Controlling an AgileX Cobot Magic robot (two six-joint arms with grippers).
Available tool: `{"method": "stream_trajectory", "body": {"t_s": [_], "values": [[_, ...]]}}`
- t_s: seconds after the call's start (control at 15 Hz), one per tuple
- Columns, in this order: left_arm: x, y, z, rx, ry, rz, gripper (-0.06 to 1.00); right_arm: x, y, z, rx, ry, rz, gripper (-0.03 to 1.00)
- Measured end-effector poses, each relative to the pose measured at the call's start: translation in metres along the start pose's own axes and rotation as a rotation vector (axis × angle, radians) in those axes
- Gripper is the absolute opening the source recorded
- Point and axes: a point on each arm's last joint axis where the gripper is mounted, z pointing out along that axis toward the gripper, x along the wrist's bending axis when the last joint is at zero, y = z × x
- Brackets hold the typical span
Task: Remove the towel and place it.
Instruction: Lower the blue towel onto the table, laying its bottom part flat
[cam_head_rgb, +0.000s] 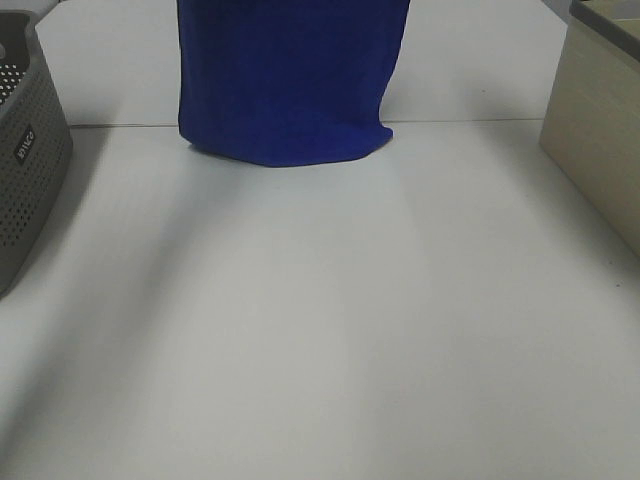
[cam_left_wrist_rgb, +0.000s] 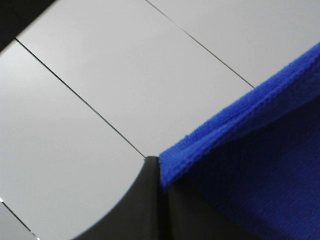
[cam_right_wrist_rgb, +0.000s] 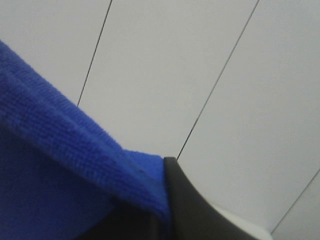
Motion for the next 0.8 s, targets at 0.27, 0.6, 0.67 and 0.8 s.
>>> {"method": "stream_trajectory", "body": {"t_s": [0.27,0.6,0.67,0.8], "values": [[0.001,0.036,-0.028,0.430,-0.316,-0.148,0.00,-0.002,0.024,-0.056,0.349,0.166,0.162,0.02],[0.016,0.059,-0.074,0.759,-0.602,-0.271,0.00,0.008,0.030,-0.109,0.673,0.376,0.217,0.02],[0.017,0.062,-0.082,0.810,-0.657,-0.293,0.00,0.009,0.030,-0.116,0.720,0.405,0.219,0.02],[0.019,0.067,-0.088,0.843,-0.677,-0.364,0.00,0.009,0.033,-0.121,0.732,0.419,0.226,0.02]]}}
